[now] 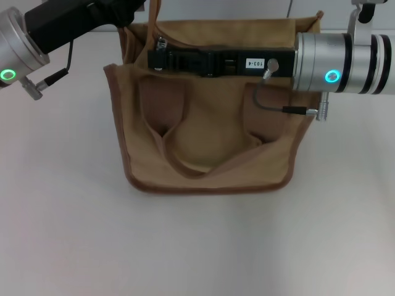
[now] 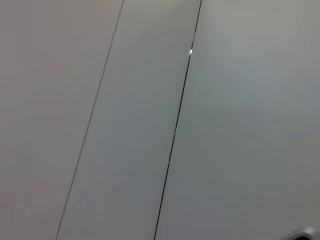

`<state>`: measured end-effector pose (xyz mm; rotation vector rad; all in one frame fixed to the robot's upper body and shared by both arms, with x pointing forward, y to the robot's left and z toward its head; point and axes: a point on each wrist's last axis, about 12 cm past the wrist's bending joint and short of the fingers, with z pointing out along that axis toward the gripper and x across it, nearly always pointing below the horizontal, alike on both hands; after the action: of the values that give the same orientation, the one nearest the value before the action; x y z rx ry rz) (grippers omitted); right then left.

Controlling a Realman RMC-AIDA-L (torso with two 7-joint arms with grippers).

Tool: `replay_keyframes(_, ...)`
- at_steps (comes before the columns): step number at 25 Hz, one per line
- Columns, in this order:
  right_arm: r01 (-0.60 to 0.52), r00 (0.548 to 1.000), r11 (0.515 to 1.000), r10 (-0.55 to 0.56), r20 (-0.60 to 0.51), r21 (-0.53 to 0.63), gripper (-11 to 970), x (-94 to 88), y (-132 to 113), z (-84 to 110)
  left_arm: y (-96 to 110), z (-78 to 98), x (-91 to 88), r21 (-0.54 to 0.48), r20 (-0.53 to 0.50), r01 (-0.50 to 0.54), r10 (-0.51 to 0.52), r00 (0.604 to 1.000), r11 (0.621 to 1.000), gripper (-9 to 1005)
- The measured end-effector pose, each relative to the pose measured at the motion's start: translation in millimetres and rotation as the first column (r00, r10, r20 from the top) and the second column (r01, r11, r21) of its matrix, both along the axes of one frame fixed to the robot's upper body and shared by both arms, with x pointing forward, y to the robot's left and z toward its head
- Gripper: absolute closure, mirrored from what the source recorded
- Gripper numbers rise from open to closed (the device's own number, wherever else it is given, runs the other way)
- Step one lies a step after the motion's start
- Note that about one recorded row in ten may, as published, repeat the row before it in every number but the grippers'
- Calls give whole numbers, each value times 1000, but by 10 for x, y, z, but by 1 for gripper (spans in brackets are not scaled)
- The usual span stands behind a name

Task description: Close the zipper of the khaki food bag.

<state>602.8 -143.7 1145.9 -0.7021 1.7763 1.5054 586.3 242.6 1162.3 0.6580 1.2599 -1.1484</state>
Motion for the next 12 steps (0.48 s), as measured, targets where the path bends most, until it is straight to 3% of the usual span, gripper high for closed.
replay_keyframes(12, 21, 1000, 1000, -21, -18, 10, 711, -32, -75, -46, -12, -20, 3, -5, -10, -4, 4, 1000, 1000, 981)
